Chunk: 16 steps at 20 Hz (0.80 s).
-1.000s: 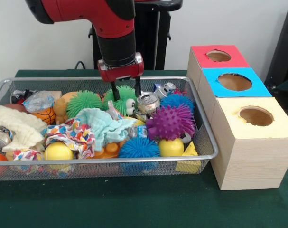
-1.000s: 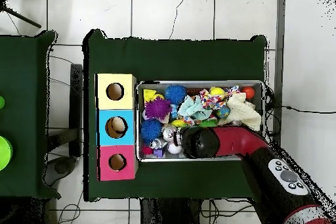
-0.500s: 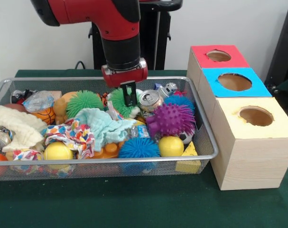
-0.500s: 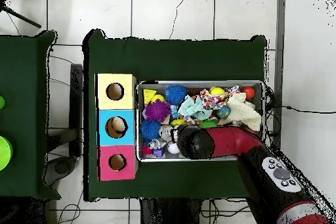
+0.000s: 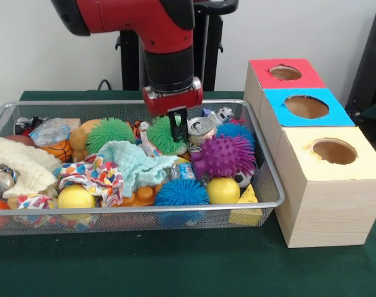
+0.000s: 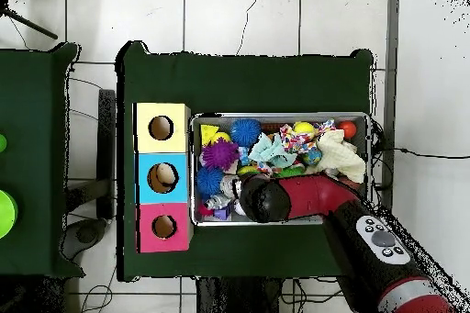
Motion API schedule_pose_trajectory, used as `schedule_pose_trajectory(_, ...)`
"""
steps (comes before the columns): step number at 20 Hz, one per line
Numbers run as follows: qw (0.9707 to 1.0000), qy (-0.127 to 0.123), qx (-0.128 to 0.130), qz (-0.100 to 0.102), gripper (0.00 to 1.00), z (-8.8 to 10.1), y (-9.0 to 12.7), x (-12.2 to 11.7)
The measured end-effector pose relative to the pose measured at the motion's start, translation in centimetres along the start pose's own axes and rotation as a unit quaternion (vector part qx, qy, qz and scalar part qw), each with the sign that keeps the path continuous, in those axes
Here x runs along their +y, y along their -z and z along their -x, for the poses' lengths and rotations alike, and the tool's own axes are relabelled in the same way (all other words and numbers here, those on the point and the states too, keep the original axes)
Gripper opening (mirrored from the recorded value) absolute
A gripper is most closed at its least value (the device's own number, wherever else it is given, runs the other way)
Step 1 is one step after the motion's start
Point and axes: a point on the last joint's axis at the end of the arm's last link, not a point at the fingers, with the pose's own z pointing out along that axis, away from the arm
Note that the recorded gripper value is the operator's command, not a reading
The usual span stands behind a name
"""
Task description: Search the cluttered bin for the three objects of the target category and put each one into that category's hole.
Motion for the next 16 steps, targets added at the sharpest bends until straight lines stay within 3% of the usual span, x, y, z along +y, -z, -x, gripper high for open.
schedule_pose_trajectory(4, 0.9999, 0.005, 0.003, -0.014, 0.00, 1.4, 2.5, 0.5)
schedule_pose_trajectory(5, 0.9997, 0.007, 0.011, -0.023, 0.00, 2.3, 4.5, 1.0)
schedule_pose_trajectory(11, 0.9983, 0.014, 0.031, -0.046, 0.00, 4.7, 9.9, 2.9)
schedule_pose_trajectory(16, 0.9976, 0.015, 0.032, -0.060, 0.00, 6.4, 14.0, 4.7)
